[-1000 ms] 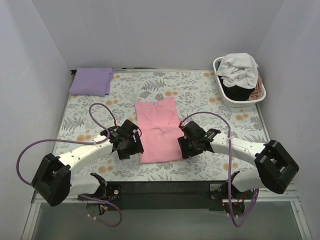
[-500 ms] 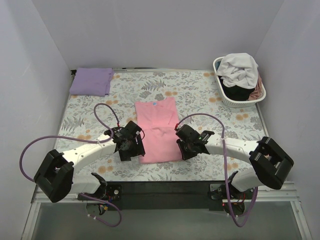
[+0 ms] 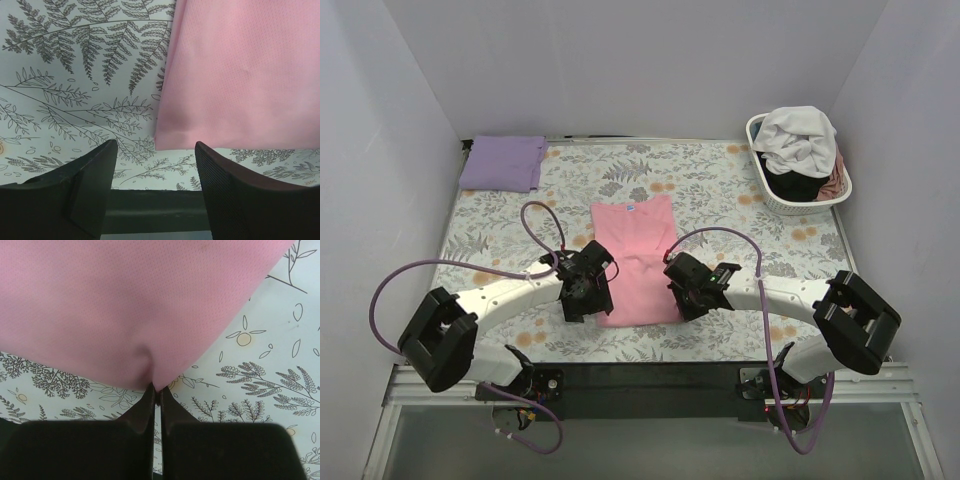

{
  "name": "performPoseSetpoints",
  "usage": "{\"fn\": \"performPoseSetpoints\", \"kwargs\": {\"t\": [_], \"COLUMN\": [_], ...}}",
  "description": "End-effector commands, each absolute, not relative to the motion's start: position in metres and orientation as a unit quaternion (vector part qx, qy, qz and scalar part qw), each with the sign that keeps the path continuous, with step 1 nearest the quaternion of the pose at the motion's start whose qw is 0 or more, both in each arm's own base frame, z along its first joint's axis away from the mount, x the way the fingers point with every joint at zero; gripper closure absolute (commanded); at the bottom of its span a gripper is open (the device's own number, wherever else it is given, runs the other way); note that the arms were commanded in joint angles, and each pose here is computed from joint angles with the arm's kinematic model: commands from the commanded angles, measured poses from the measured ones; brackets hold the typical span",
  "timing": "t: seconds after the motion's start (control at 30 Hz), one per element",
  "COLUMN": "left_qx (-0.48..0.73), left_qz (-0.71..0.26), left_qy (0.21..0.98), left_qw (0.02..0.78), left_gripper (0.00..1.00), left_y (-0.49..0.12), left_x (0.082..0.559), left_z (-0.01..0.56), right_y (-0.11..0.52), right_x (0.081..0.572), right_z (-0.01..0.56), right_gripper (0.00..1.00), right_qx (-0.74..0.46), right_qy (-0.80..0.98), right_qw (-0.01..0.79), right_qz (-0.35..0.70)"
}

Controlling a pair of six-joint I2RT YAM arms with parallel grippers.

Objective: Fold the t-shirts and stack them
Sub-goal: Fold the tshirt

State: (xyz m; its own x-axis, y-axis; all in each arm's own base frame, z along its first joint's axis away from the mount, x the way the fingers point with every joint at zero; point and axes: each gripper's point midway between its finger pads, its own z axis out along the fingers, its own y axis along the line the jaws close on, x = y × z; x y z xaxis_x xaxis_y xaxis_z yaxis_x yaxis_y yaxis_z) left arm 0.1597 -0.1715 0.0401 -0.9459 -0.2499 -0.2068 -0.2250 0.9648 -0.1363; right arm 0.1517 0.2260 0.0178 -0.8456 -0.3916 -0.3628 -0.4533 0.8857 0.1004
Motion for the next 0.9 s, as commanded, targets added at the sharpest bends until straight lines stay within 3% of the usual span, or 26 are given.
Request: {"fn": "performPoseSetpoints", "kwargs": {"t": [0.0,0.1,0.43,0.63,0.87], "left_qx": [-0.120,-0.111,-0.098,-0.096,-0.097], "left_qz": [-0.044,-0.038,-0.013,-0.011,-0.003], "left_qy": [0.985,0.988,0.992,0.993,0.994], "left_qw": [0.118,0.103,0.081,0.062,0.048], "left_gripper": [0.39,0.44,0.45,0.51,0.73], "left_y": [-0.175,-0.179,-0.182,-0.184,-0.180], "left_x": [0.162,0.157,0.148,0.144,0.136], "left_z": [0.046,0.042,0.025,0.009,0.001], "right_y": [0.200,0.201,0.202,0.201,0.201], "right_x": [0.137,0.137,0.136,0.135,0.136], "right_z": [-0.004,-0.004,-0.005,-0.006,-0.005], "right_gripper": [0.99,0.99,0.99,0.99,0.99], "right_qx": [-0.228,-0.228,-0.230,-0.232,-0.230], "right_qy": [0.964,0.964,0.962,0.962,0.962], "right_qw": [0.131,0.134,0.137,0.137,0.141], "right_qz": [0.038,0.041,0.047,0.048,0.049]}}
